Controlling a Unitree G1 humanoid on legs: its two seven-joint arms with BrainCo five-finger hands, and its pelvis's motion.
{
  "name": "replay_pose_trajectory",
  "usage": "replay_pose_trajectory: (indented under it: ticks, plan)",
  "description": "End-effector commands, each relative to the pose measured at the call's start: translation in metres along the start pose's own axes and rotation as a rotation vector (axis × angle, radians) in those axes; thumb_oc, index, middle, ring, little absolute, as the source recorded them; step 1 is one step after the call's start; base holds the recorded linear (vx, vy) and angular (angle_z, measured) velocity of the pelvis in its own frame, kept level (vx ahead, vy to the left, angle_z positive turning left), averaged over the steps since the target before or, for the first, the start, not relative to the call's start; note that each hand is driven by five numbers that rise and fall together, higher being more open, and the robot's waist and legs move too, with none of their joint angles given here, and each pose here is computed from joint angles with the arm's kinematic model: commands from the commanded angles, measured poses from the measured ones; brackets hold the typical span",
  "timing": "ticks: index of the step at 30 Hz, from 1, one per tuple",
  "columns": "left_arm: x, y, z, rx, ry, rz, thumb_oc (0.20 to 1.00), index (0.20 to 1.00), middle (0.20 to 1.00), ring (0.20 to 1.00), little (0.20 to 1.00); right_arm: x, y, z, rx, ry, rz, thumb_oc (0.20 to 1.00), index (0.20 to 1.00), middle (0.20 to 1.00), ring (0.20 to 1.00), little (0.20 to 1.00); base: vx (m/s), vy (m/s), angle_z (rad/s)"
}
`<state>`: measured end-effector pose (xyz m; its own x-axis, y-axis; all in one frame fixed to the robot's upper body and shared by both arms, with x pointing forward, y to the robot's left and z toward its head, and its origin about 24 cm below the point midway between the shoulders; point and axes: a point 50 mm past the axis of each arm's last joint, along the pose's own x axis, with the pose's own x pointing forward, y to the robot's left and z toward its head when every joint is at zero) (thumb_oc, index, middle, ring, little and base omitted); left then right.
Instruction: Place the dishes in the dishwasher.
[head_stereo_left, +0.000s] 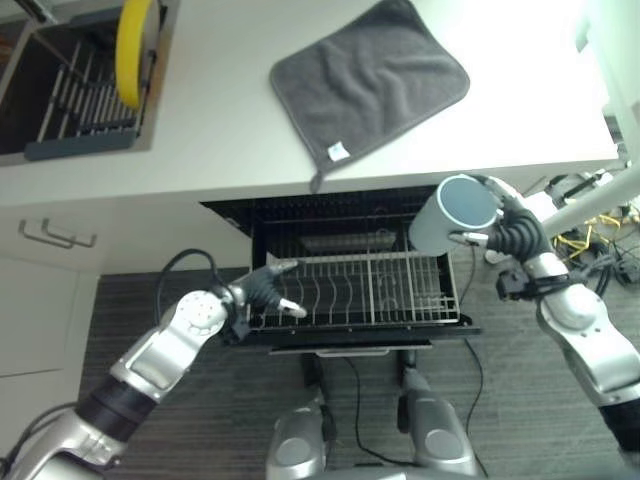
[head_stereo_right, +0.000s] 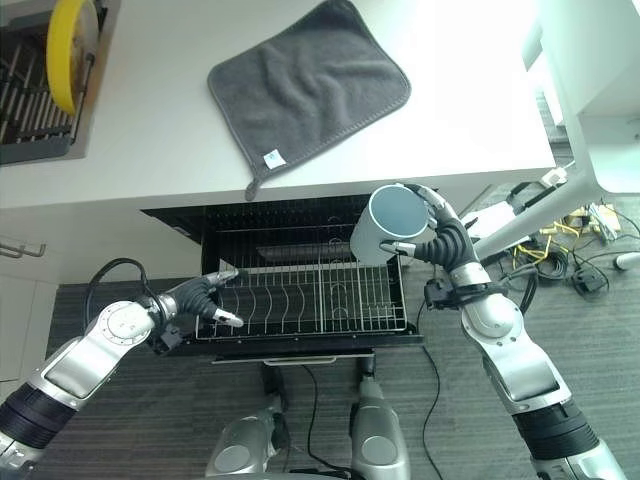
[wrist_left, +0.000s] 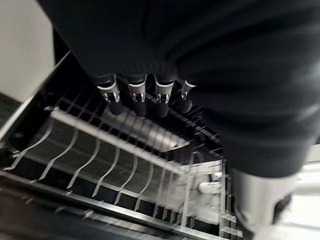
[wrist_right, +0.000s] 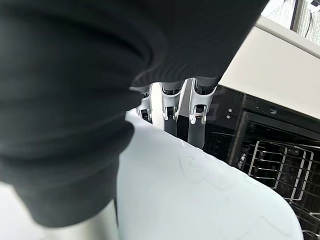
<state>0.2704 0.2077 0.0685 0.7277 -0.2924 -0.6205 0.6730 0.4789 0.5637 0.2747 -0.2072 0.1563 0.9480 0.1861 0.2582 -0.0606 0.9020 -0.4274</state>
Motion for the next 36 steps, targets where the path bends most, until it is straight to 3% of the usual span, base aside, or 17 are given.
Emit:
replay_pose_trajectory:
  ticks: [1,6,11,16,27,36]
  plan:
    - [0.004,0.007,-0.027,0.005,0.271,-0.089,1.000,1.000,1.000,1.000,1.000,0.020,-0.002,0.037,0.032,-0.199,-0.029,0.200,0.200,0.200,0.200,0.200,-0.08,0.003,-0.01]
    - [0.022,0.009,-0.048,0.028,0.619,-0.276,1.000,1.000,1.000,1.000,1.000,0.040,0.014,0.044,0.020,-0.201,0.041,0.200,0.200,0.200,0.200,0.200,-0.05,0.002,-0.05]
    - [0.021,0.010,-0.047,0.079,0.755,-0.459,1.000,1.000,1.000,1.000,1.000,0.052,0.021,0.041,-0.009,-0.162,0.077,0.200,0.200,0.200,0.200,0.200,-0.01,-0.027,-0.06]
    - [0.009,-0.015,-0.041,0.106,0.772,-0.844,1.000,1.000,1.000,1.000,1.000,0.063,0.021,0.027,-0.061,-0.097,0.094,0.200,0.200,0.200,0.200,0.200,0.00,-0.006,-0.01]
    - [-0.002,-0.067,-0.051,0.426,0.742,-1.100,1.000,1.000,1.000,1.000,1.000,0.083,-0.003,-0.003,-0.149,0.066,0.064,0.200,0.200,0.200,0.200,0.200,-0.02,0.014,0.01]
    - [-0.001,-0.094,-0.056,0.523,0.771,-1.157,1.000,1.000,1.000,1.000,1.000,0.092,-0.009,-0.023,-0.156,0.188,0.082,0.200,0.200,0.200,0.200,0.200,-0.01,-0.001,0.07]
